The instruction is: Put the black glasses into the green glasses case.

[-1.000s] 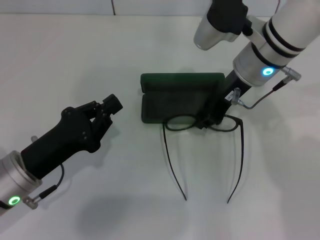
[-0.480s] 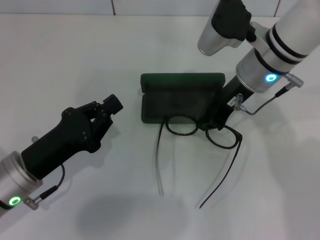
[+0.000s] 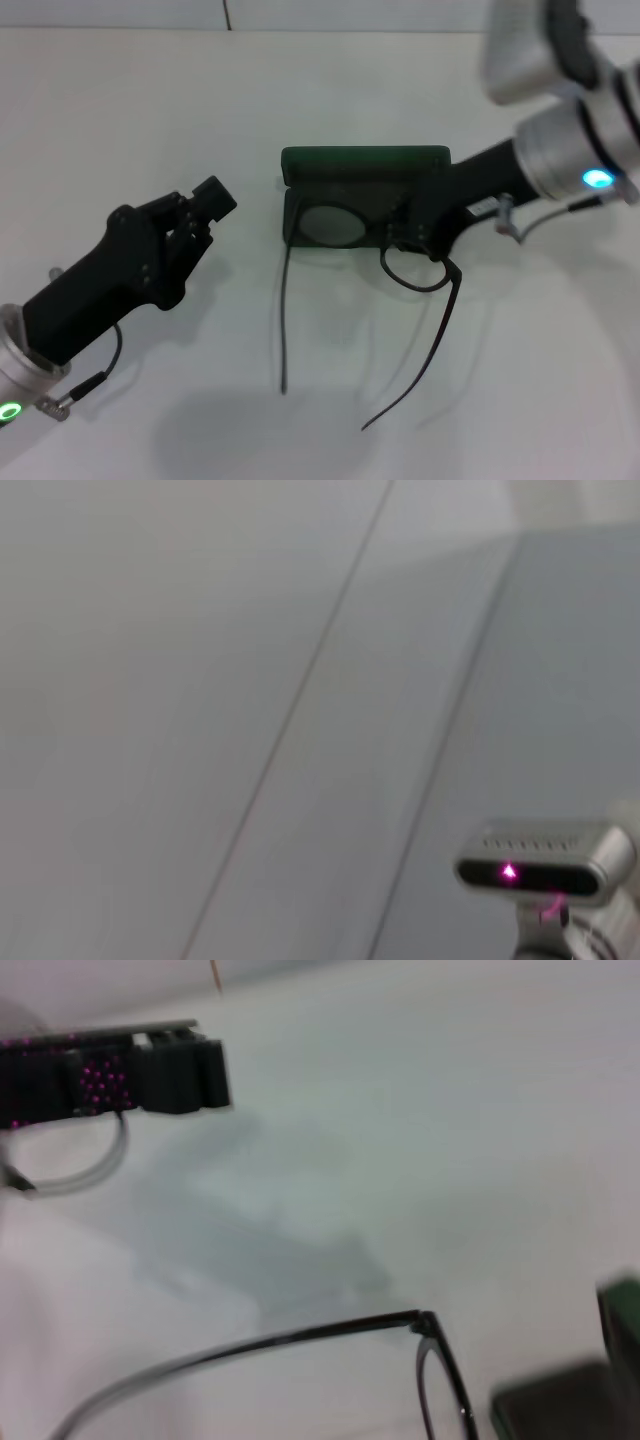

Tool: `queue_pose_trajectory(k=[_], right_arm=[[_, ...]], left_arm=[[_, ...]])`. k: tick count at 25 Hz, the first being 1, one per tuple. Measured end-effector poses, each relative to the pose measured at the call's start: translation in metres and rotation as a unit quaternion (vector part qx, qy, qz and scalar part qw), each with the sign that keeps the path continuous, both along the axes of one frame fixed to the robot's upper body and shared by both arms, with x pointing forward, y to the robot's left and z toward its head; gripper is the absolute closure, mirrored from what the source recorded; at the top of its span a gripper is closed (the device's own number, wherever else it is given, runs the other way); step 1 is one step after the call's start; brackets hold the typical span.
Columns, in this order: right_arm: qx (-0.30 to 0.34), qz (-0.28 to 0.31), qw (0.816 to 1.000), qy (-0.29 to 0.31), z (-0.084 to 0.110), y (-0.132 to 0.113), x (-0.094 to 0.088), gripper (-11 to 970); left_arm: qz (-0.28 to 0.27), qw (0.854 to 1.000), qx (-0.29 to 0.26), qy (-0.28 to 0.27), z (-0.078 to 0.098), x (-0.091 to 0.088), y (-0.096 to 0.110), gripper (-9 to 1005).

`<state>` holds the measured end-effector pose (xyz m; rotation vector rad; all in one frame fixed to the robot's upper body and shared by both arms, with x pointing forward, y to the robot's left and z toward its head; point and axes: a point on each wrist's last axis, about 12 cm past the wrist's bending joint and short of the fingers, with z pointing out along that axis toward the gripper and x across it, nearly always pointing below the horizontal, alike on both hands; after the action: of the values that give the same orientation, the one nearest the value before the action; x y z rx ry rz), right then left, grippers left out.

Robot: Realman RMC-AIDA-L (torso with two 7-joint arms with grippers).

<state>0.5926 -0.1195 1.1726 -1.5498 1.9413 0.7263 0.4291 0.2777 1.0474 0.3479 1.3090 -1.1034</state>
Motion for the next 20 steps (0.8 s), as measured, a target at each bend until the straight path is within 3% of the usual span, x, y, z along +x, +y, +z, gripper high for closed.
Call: queue_pose_trajectory(k=[5, 8, 13, 14, 20], right_arm=[[0.129, -0.017, 0.991, -0.013, -0.009, -0.037, -0.031, 907], [0.209, -0.025, 0.977, -0.013, -0.021, -0.052, -0.043, 907], [0.299, -0.037, 0.953, 0.002, -0.036, -0.071, -0.05, 906], [0.335, -0.037, 0.942, 0.008, -0.038, -0.079, -0.052, 906], [0.382, -0.027, 0.924, 0.008, -0.036, -0.09, -0.053, 906]], left_arm=[[-0.055, 0.995, -0.047, -0.069, 0.021, 0.002, -0.009, 948], [-0.099, 0.989, -0.067, -0.09, 0.033, 0.015, -0.02, 950], [-0.186, 0.976, -0.07, -0.095, 0.048, 0.039, -0.046, 955], [-0.203, 0.972, -0.068, -0.098, 0.051, 0.044, -0.053, 956], [-0.256, 0.959, -0.058, -0.105, 0.059, 0.055, -0.076, 958]])
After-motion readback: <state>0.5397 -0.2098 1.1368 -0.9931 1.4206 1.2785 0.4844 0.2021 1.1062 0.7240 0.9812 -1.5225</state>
